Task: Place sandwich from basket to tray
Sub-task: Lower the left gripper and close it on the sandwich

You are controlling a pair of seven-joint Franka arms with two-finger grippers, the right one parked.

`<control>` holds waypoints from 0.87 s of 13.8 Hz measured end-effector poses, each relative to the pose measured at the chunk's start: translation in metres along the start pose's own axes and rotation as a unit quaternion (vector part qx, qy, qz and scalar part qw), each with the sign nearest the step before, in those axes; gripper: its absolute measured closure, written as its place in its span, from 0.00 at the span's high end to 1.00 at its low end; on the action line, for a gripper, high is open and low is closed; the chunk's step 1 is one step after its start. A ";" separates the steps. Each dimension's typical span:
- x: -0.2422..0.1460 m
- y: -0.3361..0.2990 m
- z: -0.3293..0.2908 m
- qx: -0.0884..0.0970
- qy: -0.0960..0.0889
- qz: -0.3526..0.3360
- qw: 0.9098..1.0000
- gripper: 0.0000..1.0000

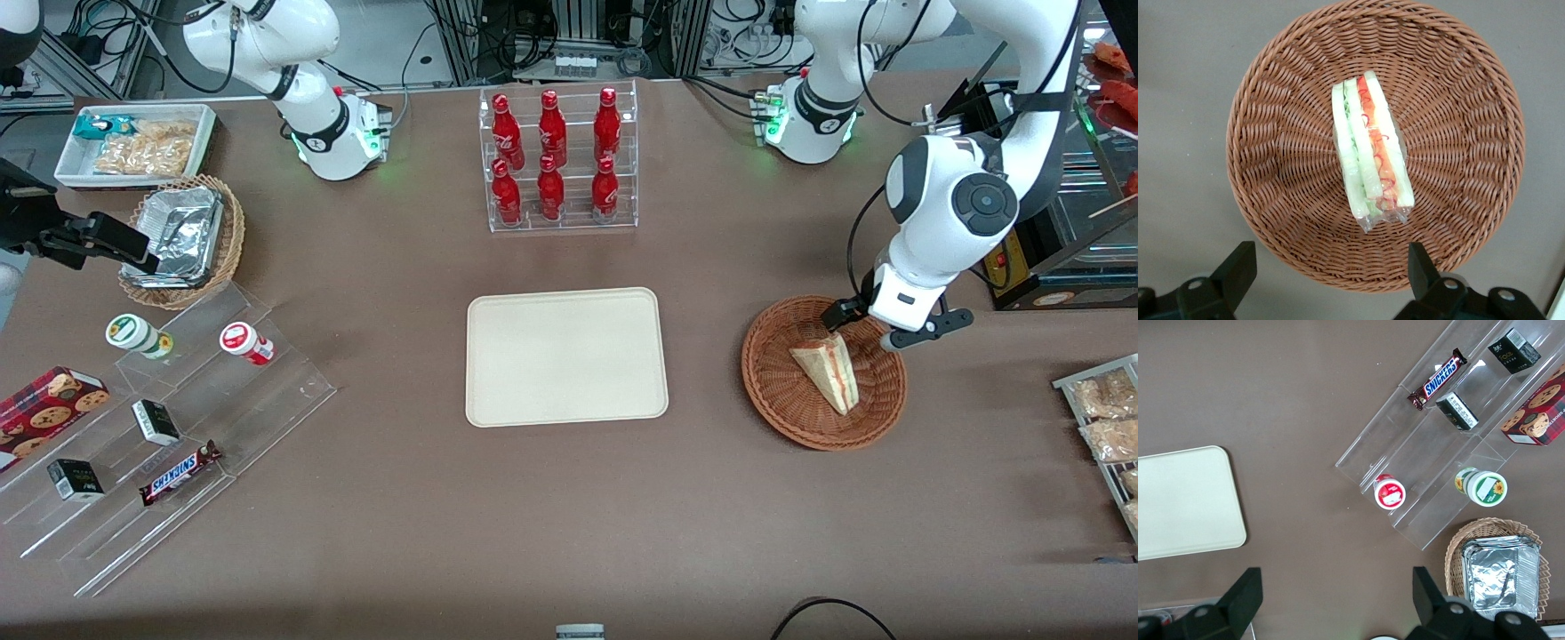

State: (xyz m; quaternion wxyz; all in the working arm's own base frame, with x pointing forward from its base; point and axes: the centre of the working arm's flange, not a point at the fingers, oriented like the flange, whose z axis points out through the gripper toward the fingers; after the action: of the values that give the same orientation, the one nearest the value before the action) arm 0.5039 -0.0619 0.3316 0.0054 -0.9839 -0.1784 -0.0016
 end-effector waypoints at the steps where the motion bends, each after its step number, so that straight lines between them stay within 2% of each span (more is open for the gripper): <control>1: 0.000 0.000 0.000 -0.001 0.002 -0.017 1.000 1.00; 4: 0.001 0.001 0.005 -0.006 0.007 -0.078 0.997 1.00; 7: 0.000 0.012 0.014 -0.015 0.016 -0.140 0.990 1.00; 12: 0.002 0.023 0.028 -0.019 0.021 -0.154 0.988 1.00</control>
State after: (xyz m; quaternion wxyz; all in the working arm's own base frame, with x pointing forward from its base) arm 0.5140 -0.0825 0.3031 -0.0104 -0.9445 -0.3272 -0.0262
